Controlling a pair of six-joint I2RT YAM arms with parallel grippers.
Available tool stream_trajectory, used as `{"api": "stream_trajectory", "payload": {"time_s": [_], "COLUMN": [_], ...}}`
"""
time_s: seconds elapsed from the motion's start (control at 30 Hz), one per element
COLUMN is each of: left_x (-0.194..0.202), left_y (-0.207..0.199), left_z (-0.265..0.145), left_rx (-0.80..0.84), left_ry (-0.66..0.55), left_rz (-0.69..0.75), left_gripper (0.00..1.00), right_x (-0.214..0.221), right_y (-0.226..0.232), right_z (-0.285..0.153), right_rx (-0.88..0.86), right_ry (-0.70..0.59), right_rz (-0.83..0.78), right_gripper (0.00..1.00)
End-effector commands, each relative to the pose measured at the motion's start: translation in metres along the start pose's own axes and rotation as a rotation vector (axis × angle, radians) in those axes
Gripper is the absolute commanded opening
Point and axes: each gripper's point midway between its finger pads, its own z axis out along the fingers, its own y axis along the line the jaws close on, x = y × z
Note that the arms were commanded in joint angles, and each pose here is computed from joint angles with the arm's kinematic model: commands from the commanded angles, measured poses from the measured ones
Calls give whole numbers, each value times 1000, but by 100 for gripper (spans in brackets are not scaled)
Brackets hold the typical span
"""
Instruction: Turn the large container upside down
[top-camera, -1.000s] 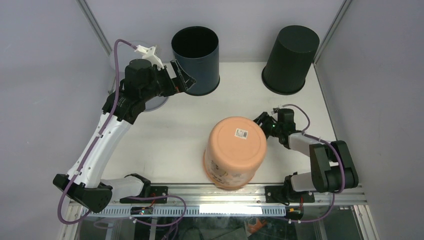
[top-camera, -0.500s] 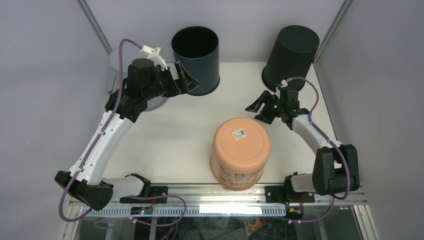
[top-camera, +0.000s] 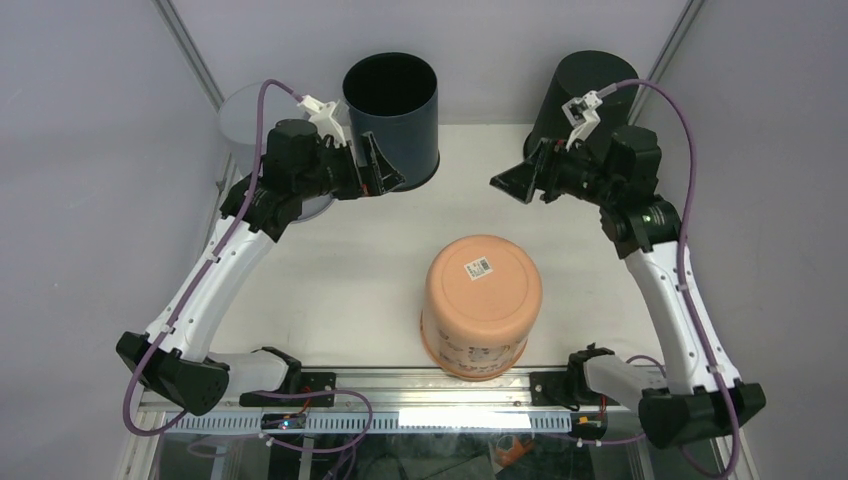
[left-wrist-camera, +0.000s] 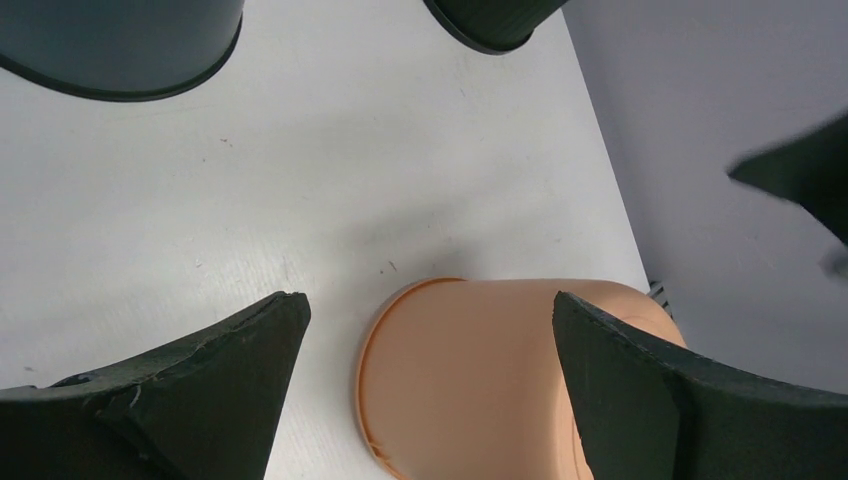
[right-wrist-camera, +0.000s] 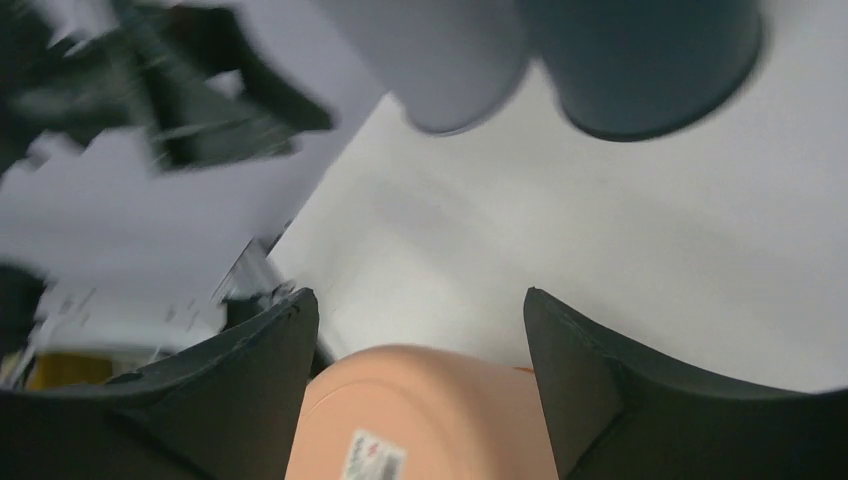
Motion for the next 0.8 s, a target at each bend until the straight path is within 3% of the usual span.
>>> {"api": "stream_trajectory", "payload": {"time_s": [0.0,0.17,0.43,0.77], "left_x": [-25,-51,-66,-65], "left_y": [11,37,52,49], "left_z": [-3,-9,-21,-20], "left_rx": [-43,-118,-149,-126], "left_ry": [-79,-160,-215,-207], "left_rz": [-70,-141,-161,-166], "left_gripper": [99,99,99,99], "right_x": [32,89,157,214], "right_y": [103,146,182,189], "right_z": [-35,-43,-50,-56], "right_rx": [-406,-549,-680,-675], "right_ry": [113,280,522,800], "right_rz": [-219,-345,-355,-356], "right_gripper": [79,80,83,84]}}
